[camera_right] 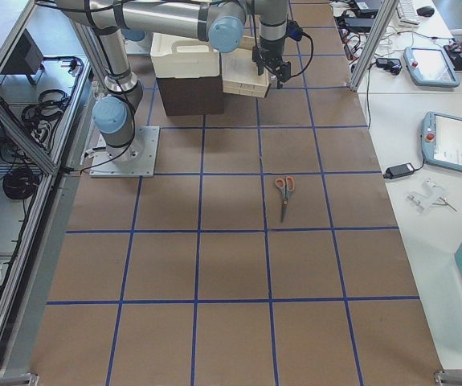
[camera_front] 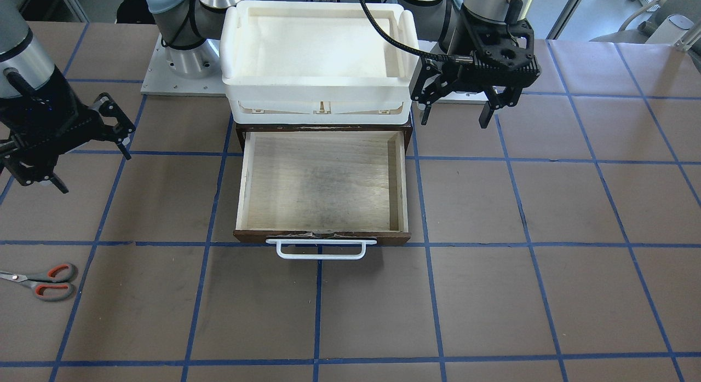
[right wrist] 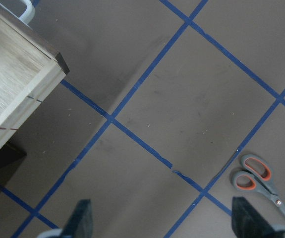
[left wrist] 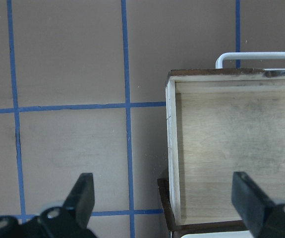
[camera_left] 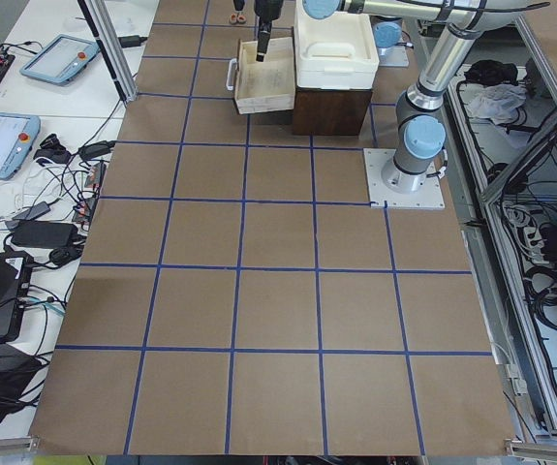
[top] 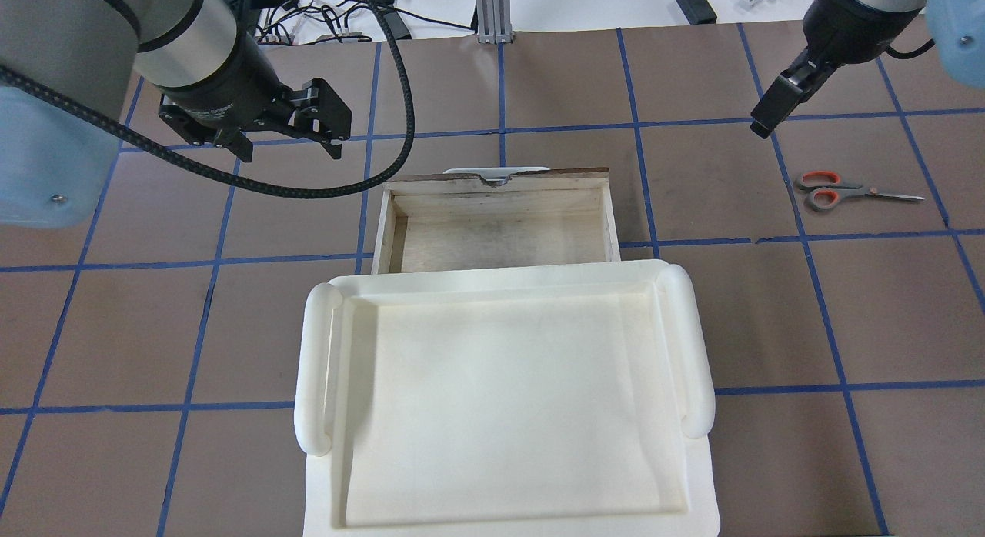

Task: Put scissors in drawer and close it
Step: 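Move the right gripper outward over the orange-and-grey scissors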

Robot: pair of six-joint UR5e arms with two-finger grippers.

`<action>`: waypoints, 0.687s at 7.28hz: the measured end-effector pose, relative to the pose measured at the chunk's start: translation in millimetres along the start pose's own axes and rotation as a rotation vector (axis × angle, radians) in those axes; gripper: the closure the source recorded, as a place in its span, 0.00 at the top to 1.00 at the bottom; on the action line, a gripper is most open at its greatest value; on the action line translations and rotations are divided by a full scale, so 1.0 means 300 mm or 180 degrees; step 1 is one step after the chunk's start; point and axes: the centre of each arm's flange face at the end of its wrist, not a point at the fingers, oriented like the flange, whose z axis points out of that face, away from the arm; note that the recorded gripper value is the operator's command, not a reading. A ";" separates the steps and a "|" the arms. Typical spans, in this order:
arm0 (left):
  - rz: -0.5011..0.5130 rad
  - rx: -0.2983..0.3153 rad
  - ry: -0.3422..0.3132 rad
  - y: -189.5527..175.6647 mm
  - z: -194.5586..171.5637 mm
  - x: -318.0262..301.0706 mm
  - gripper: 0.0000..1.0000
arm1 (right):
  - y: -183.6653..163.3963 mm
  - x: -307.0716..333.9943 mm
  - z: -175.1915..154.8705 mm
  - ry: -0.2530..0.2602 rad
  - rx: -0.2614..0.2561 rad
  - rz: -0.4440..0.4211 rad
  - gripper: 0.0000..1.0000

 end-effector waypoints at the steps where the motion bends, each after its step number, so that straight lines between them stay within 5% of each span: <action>1: 0.0000 -0.0002 0.0001 0.000 0.001 0.000 1.00 | 0.028 0.065 0.028 0.0013 -0.0004 -0.0267 1.00; 5: 0.0000 -0.0003 0.0070 0.003 -0.002 0.007 1.00 | 0.134 0.410 0.295 0.0133 -0.0031 -0.1272 1.00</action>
